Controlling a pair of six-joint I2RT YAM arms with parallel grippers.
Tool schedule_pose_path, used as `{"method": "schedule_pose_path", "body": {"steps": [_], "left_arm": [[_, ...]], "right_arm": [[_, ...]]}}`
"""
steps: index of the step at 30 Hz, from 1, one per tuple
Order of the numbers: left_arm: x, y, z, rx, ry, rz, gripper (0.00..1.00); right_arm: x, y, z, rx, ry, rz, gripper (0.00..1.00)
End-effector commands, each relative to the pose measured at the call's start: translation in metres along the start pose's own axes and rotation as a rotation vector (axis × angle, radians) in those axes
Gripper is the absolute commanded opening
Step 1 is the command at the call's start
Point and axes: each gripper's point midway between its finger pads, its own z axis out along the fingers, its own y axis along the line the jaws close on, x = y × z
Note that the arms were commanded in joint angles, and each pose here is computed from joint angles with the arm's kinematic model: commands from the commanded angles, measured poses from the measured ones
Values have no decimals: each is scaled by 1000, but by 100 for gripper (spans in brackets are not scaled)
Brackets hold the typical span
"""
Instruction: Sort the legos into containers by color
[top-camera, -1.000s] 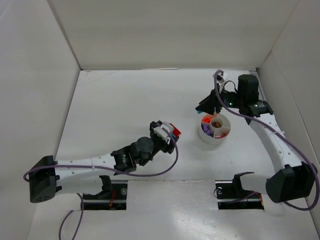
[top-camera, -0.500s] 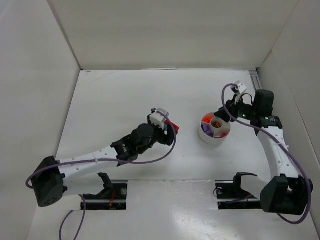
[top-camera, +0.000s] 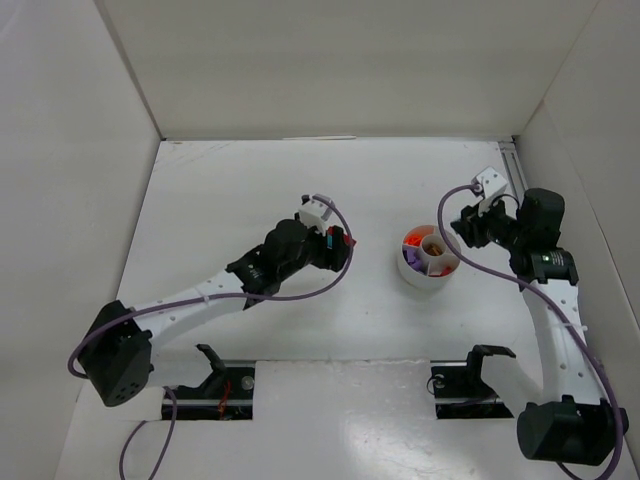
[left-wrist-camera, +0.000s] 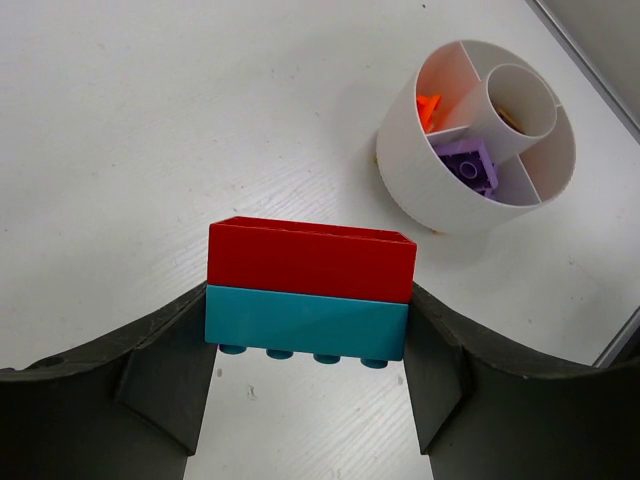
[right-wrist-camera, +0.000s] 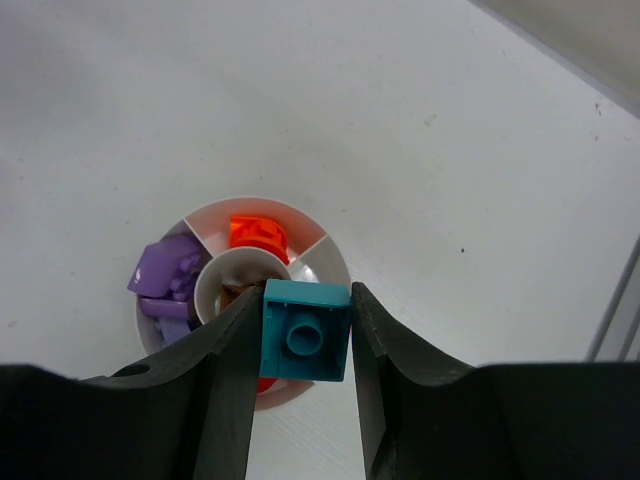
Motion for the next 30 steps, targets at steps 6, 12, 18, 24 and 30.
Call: {"method": "schedule_pose_path", "body": {"steps": [6,12,18,24,30], "left_arm": [[-21,-9,8,35,1,-22,51],[-18,-7,17,36,28,-24,50],[-22,-9,17,39,19,-24,50],[-23,-11,23,44,33,-24,50],[-25,-8,25,33,38,-27,50]], "right_arm": [[20,-18,-3,89,78,-8,20],[17,-20,0,81,61,-10,20],[25,-20,1,85,72,9,20],[31,-24,5,89,83,20,20],[38,-35,5,128,108,32,20]]}}
